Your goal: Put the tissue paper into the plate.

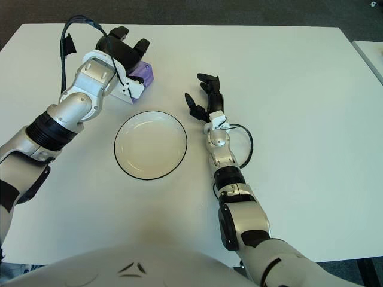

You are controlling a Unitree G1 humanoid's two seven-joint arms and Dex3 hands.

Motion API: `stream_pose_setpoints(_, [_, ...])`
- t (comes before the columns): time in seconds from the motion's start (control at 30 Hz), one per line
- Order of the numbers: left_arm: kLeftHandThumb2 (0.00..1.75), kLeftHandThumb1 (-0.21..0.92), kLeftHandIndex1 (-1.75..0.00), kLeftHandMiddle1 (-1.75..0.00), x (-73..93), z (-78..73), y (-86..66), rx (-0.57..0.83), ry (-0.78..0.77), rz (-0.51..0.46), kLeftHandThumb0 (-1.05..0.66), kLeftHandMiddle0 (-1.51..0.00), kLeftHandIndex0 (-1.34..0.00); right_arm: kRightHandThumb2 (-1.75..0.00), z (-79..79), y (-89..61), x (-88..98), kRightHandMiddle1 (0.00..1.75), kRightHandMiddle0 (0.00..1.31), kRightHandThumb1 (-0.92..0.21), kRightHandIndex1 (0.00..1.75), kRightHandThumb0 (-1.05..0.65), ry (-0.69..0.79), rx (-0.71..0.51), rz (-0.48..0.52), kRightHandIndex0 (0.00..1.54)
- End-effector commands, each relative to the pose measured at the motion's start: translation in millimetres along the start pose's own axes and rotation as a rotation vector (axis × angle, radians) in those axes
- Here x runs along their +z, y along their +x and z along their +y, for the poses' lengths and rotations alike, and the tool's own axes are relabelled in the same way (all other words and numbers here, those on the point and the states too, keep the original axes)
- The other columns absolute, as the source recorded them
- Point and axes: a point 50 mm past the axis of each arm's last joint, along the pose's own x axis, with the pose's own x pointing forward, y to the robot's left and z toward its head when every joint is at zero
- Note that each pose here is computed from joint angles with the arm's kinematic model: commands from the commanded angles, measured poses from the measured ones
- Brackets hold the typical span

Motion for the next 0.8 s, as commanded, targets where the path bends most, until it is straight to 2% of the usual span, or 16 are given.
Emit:
stream_pose_setpoints(0.0, [1.05,0.92,-0.16,0.0,-0.2,-6.0,-2.6,0.011,-0.032,0.0,-1.05,-0.05,0.0,-0.63,-1.1,-73.3,-91.5,1.07,0.0,-0.72,0.71,-0.57,-0.032,0.013,0.493,0.42])
stream_pose_setpoints(0.4, [1.07,0.92,-0.01,0.0,3.0,-19.3,8.1,-0.044,-0.103,0.11,-1.05,-0.06,0.0,-0.62,-3.9,-72.0,-92.5,1.05,0.0,-0.72,0.7,-0.57,-0.031,0.013,0.497,0.41])
stream_pose_setpoints(0.5, [1.08,0.92,0.0,-0.02,1.3,-24.6,19.9,-0.082,-0.123,0.129,-1.05,-0.1,0.0,-0.62,-4.7,-72.0,-92.7,1.05,0.0,-0.72,0.7,-0.56,-0.032,0.014,0.497,0.41])
stream_pose_setpoints(0.6, [1.13,0.92,0.0,-0.04,-5.0,-34.4,41.0,-0.149,-0.132,0.154,-1.05,-0.15,0.0,-0.62,-5.7,-71.9,-93.0,1.05,0.0,-0.72,0.7,-0.56,-0.038,0.018,0.497,0.41])
stream_pose_setpoints(0.77, [1.2,0.92,0.0,-0.08,-4.8,-39.6,55.6,-0.207,-0.121,0.187,-1.05,-0.25,0.0,-0.62,-6.7,-71.8,-93.5,1.05,0.0,-0.72,0.7,-0.56,-0.041,0.021,0.499,0.42])
